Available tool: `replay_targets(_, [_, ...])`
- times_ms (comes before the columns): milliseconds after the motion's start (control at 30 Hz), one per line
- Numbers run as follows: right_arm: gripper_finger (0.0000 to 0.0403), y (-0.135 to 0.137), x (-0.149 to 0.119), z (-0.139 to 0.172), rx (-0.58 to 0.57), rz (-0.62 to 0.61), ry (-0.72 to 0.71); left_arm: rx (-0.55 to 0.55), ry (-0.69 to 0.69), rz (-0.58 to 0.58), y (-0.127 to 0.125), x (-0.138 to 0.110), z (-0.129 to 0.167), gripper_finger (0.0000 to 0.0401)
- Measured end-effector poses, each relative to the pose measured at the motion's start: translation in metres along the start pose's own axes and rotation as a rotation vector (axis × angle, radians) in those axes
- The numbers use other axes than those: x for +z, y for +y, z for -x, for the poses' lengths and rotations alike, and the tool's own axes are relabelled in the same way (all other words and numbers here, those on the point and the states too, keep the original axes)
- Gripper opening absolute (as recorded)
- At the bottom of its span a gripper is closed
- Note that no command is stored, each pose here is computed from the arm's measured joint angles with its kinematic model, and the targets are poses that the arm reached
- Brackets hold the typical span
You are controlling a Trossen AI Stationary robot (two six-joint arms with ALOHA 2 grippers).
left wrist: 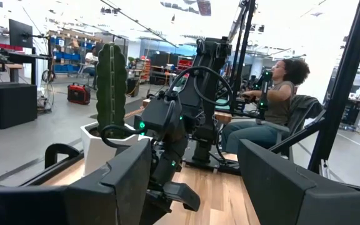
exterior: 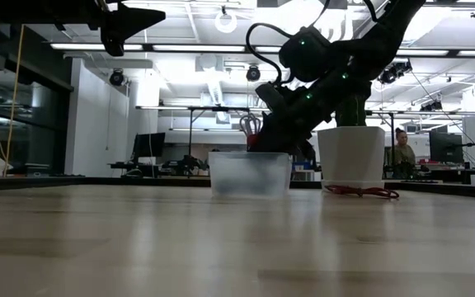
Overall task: Pick and place USB-C Cables
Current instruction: Put the white charger cable into the transparent bin
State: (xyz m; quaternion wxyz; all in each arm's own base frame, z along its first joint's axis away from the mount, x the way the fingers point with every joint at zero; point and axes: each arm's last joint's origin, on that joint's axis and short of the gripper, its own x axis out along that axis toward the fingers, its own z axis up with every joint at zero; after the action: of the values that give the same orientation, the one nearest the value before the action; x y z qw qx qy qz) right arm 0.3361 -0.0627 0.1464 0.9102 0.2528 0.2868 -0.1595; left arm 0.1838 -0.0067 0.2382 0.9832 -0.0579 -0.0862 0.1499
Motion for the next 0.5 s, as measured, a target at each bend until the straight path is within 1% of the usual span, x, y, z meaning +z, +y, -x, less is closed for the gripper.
replay_targets(300, [0.0070, -0.0002, 0.0001, 0.0000, -0.007, 0.034, -0.003, 0.000, 0.000, 0.000, 0.0001, 0.0000, 0.0000, 0.0221])
replay_targets(400, [0.0085, -0.0006, 0.0004, 0.0000, -0.023, 0.035, -0.011, 0.000, 0.000, 0.000, 0.0000, 0.0000, 0.0000, 0.0221])
replay_targets(500, [0.0112, -0.0011, 0.0007, 0.0000, -0.040, 0.035, -0.021, 0.000, 0.000, 0.000, 0.0000, 0.0000, 0.0000, 0.0221])
